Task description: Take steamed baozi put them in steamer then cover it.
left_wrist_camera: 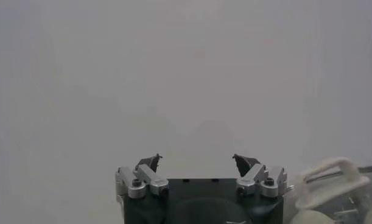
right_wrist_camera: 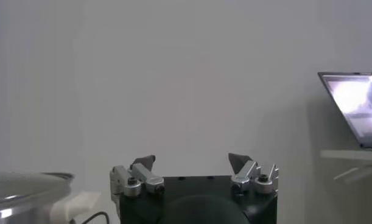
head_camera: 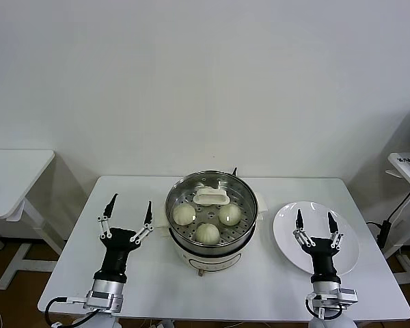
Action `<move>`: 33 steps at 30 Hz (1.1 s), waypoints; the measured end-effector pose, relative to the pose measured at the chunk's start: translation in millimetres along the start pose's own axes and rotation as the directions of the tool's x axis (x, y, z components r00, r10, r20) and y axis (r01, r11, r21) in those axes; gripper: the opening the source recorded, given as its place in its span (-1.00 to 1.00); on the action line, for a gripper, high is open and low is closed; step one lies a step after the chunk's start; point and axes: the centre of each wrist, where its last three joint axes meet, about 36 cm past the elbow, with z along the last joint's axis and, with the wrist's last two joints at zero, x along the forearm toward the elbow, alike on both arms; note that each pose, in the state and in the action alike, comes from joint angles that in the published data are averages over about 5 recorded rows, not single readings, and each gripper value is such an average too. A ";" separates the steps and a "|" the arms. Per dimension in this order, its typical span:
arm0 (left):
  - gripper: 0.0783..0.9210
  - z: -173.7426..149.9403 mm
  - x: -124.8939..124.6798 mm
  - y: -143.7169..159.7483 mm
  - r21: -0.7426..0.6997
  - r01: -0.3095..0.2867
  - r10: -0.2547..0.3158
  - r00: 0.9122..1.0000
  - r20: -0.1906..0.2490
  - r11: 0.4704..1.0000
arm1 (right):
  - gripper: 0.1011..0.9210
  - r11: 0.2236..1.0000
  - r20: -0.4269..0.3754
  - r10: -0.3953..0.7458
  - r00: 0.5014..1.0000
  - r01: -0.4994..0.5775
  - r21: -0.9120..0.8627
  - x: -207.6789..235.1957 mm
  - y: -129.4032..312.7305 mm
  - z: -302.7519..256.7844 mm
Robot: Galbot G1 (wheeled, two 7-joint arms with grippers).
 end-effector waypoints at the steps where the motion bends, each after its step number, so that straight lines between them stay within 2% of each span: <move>1: 0.77 1.7 1.0 0.9 0.007 0.004 -0.004 1.000 0.000 1.000 | 0.76 1.000 0.000 -0.001 1.000 0.001 -0.001 0.2 0.1 -1.1; 17: 0.77 25.4 15.7 6.2 0.057 0.021 -0.020 1.000 -0.013 0.998 | 0.76 1.000 -0.005 -0.011 1.000 0.011 -0.001 3.4 3.4 -12.4; 33: 0.77 35.7 20.6 4.7 0.073 -0.002 0.004 1.000 -0.018 0.997 | 0.76 1.000 -0.008 -0.006 1.000 0.006 0.019 11.9 3.2 -18.2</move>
